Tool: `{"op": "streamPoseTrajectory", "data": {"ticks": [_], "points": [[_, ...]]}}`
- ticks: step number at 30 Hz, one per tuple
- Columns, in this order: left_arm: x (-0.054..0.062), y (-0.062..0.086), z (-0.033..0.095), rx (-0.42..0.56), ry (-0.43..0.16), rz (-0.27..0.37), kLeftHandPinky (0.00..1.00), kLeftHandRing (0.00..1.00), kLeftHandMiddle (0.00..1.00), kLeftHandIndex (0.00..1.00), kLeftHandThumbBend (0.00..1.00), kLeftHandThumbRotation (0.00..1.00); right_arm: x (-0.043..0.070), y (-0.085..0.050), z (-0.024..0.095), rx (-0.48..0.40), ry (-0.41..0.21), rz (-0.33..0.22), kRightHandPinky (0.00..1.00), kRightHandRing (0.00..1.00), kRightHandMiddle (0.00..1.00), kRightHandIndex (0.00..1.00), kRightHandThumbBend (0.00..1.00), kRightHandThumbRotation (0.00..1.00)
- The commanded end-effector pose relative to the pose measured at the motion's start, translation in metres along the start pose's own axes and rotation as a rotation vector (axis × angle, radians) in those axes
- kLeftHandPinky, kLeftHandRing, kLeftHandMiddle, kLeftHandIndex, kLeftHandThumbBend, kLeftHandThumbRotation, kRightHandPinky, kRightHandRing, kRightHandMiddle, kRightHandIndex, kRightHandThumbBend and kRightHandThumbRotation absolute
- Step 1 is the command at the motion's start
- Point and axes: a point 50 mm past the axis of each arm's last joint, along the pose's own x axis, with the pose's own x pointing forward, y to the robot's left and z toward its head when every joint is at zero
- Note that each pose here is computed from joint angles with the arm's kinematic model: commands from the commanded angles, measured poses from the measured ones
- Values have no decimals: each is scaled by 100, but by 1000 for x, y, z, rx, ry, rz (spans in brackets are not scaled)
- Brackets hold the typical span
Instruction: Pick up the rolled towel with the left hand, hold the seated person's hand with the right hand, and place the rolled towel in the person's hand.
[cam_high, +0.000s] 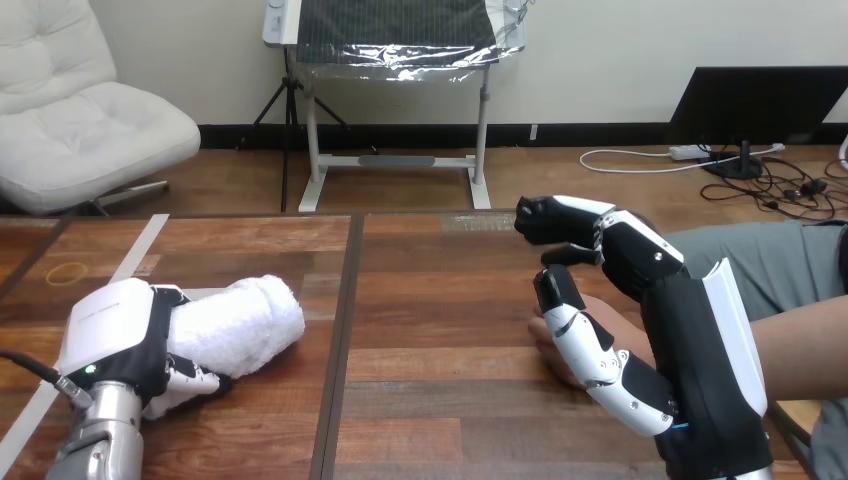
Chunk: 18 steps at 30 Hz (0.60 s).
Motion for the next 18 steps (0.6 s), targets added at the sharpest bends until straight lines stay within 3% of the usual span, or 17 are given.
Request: {"op": "streamPoseTrajectory", "data": {"ticks": [1,18], "points": [[0,-3,7,-3,-47,-7,35,41,49,55,70,0,13,-5,6,-3,-86,-21,59,67,68,69,25,45],[-6,-1,13,-134,-129,44,37,42,49,55,68,0,14,-4,7,1,-94,-20,58,66,66,69,24,40]]}}
